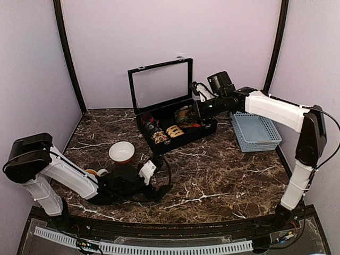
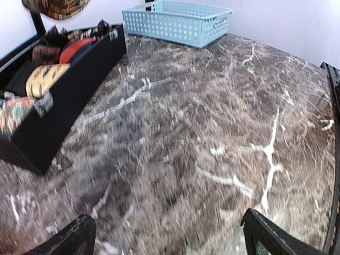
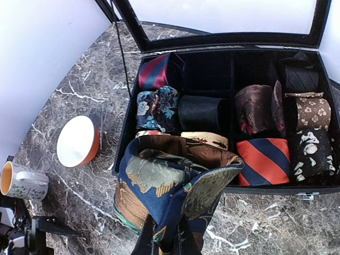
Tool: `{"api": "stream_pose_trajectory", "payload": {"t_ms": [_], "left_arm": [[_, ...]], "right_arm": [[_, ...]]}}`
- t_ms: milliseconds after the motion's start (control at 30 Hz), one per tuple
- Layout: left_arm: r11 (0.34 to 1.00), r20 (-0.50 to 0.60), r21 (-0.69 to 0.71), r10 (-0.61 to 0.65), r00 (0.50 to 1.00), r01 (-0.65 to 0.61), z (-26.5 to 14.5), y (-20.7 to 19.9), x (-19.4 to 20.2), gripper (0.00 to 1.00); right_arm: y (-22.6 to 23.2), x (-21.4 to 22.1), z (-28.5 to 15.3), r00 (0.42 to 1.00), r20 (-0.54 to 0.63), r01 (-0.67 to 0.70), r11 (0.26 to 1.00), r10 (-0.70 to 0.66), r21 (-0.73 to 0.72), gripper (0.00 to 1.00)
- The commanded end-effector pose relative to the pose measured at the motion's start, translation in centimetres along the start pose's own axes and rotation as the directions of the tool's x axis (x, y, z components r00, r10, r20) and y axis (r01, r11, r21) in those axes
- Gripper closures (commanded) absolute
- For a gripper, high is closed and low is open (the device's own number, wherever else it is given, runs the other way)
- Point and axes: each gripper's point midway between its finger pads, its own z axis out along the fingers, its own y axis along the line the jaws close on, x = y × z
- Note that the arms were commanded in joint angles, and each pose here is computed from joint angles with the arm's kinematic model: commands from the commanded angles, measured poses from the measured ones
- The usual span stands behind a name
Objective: Roll the ties
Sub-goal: Move the storage box to the center of the board.
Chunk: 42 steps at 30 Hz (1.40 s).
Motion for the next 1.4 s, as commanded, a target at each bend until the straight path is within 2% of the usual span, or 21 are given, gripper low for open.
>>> {"api": "stream_pose_trajectory", "payload": {"t_ms": [0, 233, 433, 667, 967, 1200, 1367], "left_arm": [[0.996, 0.04, -0.067, 0.06, 0.997, -0.058, 1.4, 1.8, -4.2, 0.01], [0.994, 0.086, -0.105, -0.014, 0.996, 0.023, 2.7, 6.1, -8.7, 0.02], [0.983, 0.109, -0.113, -0.131, 0.985, 0.144, 2.3, 8.5, -9.3, 0.03], [0.973, 0.157, -0.077, -0.202, 0.967, 0.216, 0.1, 8.2, -8.4, 0.02], [0.97, 0.167, -0.095, -0.204, 0.964, 0.222, -2.7, 8.6, -7.0, 0.01], [0.967, 0.177, -0.099, -0.216, 0.96, 0.235, -3.9, 8.7, -6.4, 0.01], [0.967, 0.175, -0.105, -0.214, 0.961, 0.234, -4.2, 8.8, -6.0, 0.01]], "right_arm": [[-0.7, -2.2, -1.4, 0.999, 0.051, -0.015, 1.0, 0.014, 0.022, 1.0], [-1.5, -3.4, -3.0, 0.992, 0.113, -0.056, 0.998, 0.055, 0.001, 1.0], [-2.2, -5.2, -1.4, 0.986, 0.155, -0.059, 0.998, 0.056, 0.016, 1.0], [-2.9, -8.6, 3.0, 0.98, 0.195, -0.047, 0.999, 0.044, 0.007, 1.0], [-2.8, -11.2, 11.2, 0.978, 0.201, 0.046, 0.998, -0.052, 0.038, 1.0], [-4.7, -10.8, 15.6, 0.964, 0.248, 0.077, 0.993, -0.098, 0.091, 1.0], [-5.6, -8.3, 19.0, 0.975, 0.199, 0.08, 0.993, -0.097, 0.091, 1.0]]}}
